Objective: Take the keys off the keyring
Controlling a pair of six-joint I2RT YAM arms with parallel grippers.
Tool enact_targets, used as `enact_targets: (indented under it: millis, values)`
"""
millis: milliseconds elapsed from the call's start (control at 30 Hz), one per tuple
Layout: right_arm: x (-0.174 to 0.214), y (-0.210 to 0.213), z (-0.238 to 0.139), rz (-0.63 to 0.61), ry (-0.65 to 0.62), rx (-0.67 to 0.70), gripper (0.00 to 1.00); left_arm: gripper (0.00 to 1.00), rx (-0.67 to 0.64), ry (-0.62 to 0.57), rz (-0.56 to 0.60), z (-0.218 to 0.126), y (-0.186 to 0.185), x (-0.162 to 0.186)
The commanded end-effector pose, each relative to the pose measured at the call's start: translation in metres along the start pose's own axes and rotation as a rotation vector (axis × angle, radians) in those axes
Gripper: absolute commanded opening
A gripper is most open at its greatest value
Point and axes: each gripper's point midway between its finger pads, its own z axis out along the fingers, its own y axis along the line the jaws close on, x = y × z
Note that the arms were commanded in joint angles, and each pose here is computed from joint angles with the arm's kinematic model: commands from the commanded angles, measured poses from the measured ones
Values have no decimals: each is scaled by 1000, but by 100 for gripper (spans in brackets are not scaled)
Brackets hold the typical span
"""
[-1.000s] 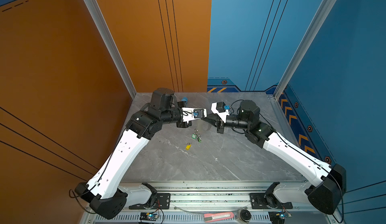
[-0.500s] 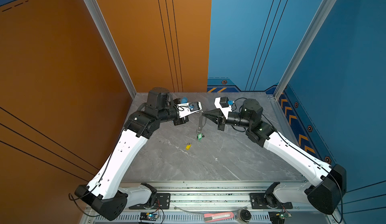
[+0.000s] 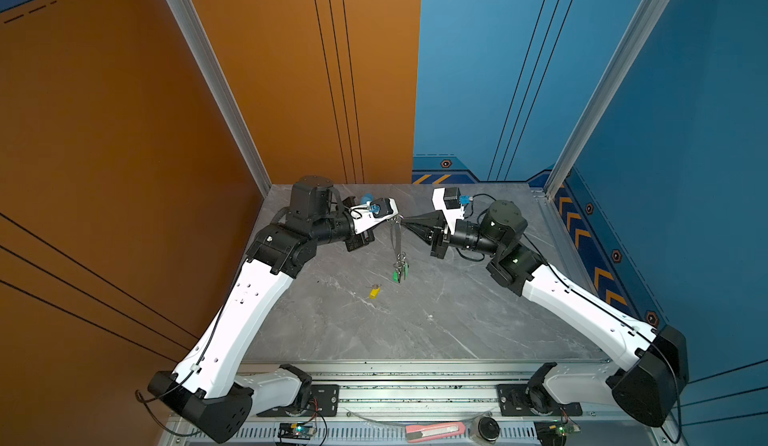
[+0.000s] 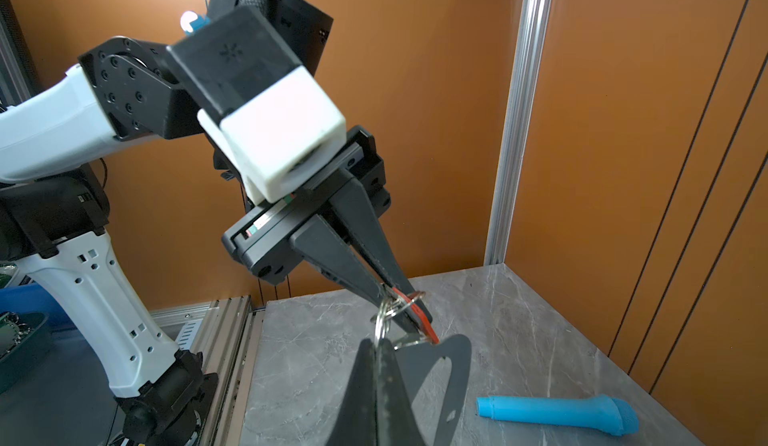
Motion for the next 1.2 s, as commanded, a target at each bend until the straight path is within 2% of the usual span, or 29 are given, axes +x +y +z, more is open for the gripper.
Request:
enact_targets:
  millis: [0, 567, 867, 1167]
  values:
    - [-26, 7, -1, -45, -84, -19, 0, 0, 39, -25, -75, -3, -7, -1]
    - [-37, 2, 5, -56, -158, 5, 0, 0, 95, -31, -98, 5, -19, -10]
    - [-35, 2, -2, -58, -154, 14, 0, 0, -18, 27, -96, -5, 5, 2]
    - [-29, -2, -6, -88, -129, 64, 0, 0, -79, 36, -93, -18, 19, 2]
